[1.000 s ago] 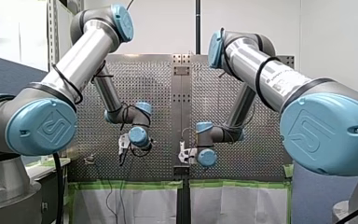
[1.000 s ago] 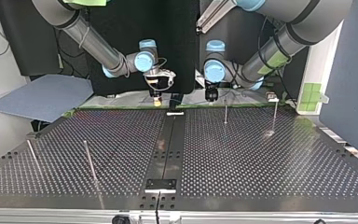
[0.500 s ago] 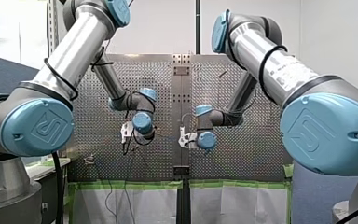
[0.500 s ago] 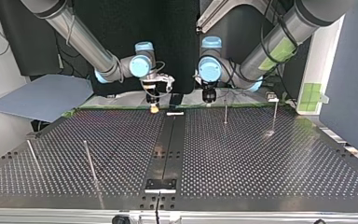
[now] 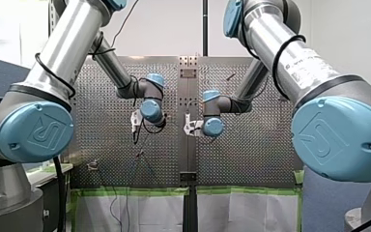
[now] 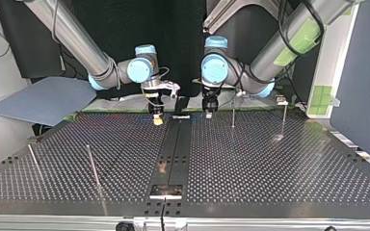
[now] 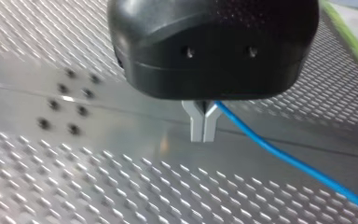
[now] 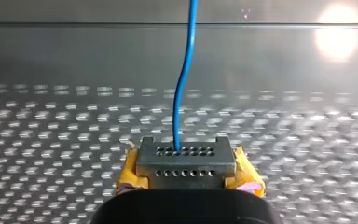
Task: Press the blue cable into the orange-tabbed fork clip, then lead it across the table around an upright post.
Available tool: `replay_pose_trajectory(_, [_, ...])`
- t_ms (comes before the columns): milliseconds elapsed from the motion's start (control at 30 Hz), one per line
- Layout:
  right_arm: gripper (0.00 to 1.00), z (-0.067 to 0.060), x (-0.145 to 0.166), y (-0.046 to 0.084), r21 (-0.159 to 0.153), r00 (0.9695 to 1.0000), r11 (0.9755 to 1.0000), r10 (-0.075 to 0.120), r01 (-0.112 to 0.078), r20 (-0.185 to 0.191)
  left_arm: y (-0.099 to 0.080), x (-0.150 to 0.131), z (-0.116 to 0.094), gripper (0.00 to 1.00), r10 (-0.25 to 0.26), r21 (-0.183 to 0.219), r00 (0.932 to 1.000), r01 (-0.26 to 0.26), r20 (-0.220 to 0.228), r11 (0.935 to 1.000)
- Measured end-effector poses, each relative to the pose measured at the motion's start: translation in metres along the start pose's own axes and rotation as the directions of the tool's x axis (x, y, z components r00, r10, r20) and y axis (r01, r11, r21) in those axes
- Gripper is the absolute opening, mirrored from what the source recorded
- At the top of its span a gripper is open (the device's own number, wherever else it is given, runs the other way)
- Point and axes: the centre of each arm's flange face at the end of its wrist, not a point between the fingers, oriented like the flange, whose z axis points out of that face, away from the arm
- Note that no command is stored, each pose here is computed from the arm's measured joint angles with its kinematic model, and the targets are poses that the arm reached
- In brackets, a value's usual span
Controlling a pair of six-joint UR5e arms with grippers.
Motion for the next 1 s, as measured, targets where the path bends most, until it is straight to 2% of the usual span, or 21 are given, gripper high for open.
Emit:
replay_pose_trajectory(200, [0.00,-0.002,0.039,0.003,-0.004,0.9989,1.0000,0.008,-0.008,-0.046,-0.017,-0.037,-0.009,0.00,-0.012,0.045,0.9987,0.010,0.049,0.9989])
replay_pose_trajectory(500, [0.00,-0.010,0.091,0.005,-0.005,0.9941,0.9999,0.014,-0.015,-0.108,-0.031,-0.083,-0.026,0.00,-0.044,0.105,0.9917,0.031,0.121,0.9940])
replay_pose_trajectory(700, [0.00,-0.016,0.125,0.007,-0.005,0.9880,0.9998,0.020,-0.021,-0.153,-0.037,-0.092,-0.032,0.00,-0.060,0.129,0.9894,0.043,0.132,0.9907])
replay_pose_trajectory(1000, [0.00,-0.029,0.179,0.015,-0.014,0.9743,0.9994,0.028,-0.032,-0.224,-0.044,-0.105,-0.030,0.00,-0.091,0.154,0.9867,0.070,0.135,0.9856])
